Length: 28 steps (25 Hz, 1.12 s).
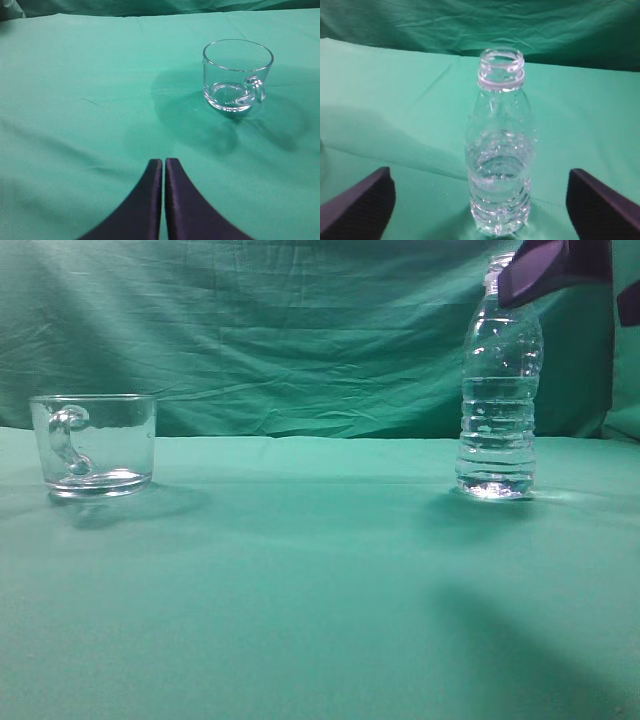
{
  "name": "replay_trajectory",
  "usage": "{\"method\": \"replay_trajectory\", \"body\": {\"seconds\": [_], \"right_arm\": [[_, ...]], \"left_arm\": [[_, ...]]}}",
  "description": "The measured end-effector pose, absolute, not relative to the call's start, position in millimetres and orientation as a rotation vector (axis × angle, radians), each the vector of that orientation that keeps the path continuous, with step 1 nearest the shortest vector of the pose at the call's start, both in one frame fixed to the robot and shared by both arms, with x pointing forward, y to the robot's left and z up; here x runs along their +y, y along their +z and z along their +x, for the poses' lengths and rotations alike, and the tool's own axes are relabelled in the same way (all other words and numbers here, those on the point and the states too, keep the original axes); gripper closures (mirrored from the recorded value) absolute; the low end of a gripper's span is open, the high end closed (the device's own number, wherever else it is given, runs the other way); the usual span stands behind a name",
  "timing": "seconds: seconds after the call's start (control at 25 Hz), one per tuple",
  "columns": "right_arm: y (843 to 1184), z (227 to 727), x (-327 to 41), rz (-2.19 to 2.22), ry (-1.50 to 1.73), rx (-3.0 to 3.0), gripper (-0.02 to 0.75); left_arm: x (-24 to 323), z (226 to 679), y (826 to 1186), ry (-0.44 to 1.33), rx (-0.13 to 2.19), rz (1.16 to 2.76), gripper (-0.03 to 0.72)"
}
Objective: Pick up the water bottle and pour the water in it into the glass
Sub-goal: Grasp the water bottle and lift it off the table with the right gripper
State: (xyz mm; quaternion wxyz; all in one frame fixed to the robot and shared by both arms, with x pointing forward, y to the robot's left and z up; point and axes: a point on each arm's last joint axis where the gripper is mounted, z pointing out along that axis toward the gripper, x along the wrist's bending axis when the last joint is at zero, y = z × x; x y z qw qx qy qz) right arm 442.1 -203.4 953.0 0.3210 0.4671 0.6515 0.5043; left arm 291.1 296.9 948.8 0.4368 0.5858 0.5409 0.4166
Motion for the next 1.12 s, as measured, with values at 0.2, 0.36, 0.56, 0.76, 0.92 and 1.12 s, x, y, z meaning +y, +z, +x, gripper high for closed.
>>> {"method": "replay_trajectory", "body": {"seconds": [0.2, 0.36, 0.56, 0.76, 0.92, 1.12], "right_arm": [[932.2, 454.5, -199.5, 1.312, 1.323, 1.686, 0.055], [919.7, 472.9, -190.8, 1.323, 1.316, 1.683, 0.070], [909.7, 498.0, -178.5, 1.332, 1.325, 1.668, 0.070], [902.3, 516.2, -169.9, 1.339, 1.328, 1.656, 0.070], [899.0, 526.1, -165.5, 1.340, 1.335, 1.640, 0.126], [896.9, 536.7, -166.3, 1.349, 1.331, 1.617, 0.170]], "left_arm": [[296.9, 291.1, 948.8, 1.036, 1.345, 1.457, 0.688], [296.9, 291.1, 948.8, 1.036, 1.345, 1.457, 0.688], [296.9, 291.1, 948.8, 1.036, 1.345, 1.457, 0.688], [296.9, 291.1, 948.8, 1.036, 1.345, 1.457, 0.688], [296.9, 291.1, 948.8, 1.036, 1.345, 1.457, 0.688], [296.9, 291.1, 948.8, 1.036, 1.345, 1.457, 0.688]]}}
